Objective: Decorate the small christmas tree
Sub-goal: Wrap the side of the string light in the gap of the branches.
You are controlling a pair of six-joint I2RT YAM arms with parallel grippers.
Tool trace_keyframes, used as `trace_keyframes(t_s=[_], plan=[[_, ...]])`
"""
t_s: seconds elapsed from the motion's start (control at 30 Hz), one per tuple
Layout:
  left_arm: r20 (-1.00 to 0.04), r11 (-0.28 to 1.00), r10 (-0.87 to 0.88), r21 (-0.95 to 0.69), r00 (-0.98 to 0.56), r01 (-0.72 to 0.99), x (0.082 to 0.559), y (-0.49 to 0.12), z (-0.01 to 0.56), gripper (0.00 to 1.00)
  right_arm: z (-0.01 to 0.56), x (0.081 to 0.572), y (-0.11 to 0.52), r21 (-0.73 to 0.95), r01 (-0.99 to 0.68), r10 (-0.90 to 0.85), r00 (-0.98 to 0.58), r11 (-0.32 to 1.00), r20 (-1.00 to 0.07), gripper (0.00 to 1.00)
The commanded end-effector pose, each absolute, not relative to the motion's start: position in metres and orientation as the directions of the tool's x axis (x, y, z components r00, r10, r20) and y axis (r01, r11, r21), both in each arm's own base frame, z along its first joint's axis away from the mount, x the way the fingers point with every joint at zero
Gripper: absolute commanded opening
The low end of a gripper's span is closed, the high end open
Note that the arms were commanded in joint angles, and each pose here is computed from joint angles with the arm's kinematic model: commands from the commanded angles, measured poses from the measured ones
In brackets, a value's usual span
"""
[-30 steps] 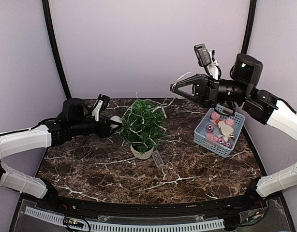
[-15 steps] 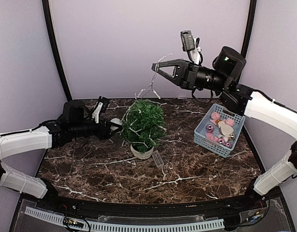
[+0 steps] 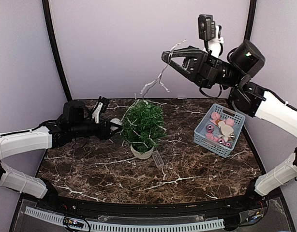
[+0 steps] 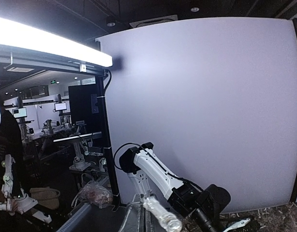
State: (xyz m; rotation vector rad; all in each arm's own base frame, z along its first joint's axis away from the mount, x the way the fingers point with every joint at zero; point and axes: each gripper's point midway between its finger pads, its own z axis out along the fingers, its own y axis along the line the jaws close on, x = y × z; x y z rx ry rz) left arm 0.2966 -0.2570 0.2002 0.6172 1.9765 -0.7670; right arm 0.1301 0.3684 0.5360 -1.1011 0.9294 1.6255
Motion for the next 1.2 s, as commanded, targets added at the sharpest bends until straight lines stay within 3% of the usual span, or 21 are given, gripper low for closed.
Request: trace_keyframes(t_s=[0.0, 0.27, 0.57, 0.8, 0.97, 1.17], plan=[[-0.879, 0.684, 0.110, -0.271, -0.464, 0.678, 0.294, -0.256, 0.201, 0.46, 0.538, 0.108, 0.347, 0.010, -0.965, 0.284, -0.087, -0.263, -0.955, 0.00], [-0.878, 0.686, 0.106, -0.275, -0.466, 0.673, 0.293, -0.255, 0.201, 0.46, 0.501, 0.132, 0.340, 0.128, -0.989, 0.236, -0.142, -0.072, -0.961, 0.00], [-0.878, 0.688, 0.108, -0.272, -0.466, 0.672, 0.293, -0.254, 0.200, 0.46, 0.471, 0.169, 0.299, 0.241, -0.924, 0.216, -0.180, 0.298, -0.960, 0.00], [-0.879, 0.681, 0.103, -0.279, -0.466, 0.677, 0.293, -0.256, 0.202, 0.46, 0.444, 0.198, 0.259, 0.280, -0.780, 0.200, -0.201, 0.560, -0.959, 0.00], [-0.884, 0.673, 0.101, -0.278, -0.457, 0.686, 0.291, -0.256, 0.205, 0.47, 0.391, 0.235, 0.230, 0.327, -0.558, 0.208, -0.268, 0.763, -0.941, 0.00], [-0.886, 0.668, 0.106, -0.273, -0.452, 0.692, 0.290, -0.257, 0.208, 0.47, 0.378, 0.252, 0.201, 0.342, -0.398, 0.250, -0.267, 0.851, -0.931, 0.00]])
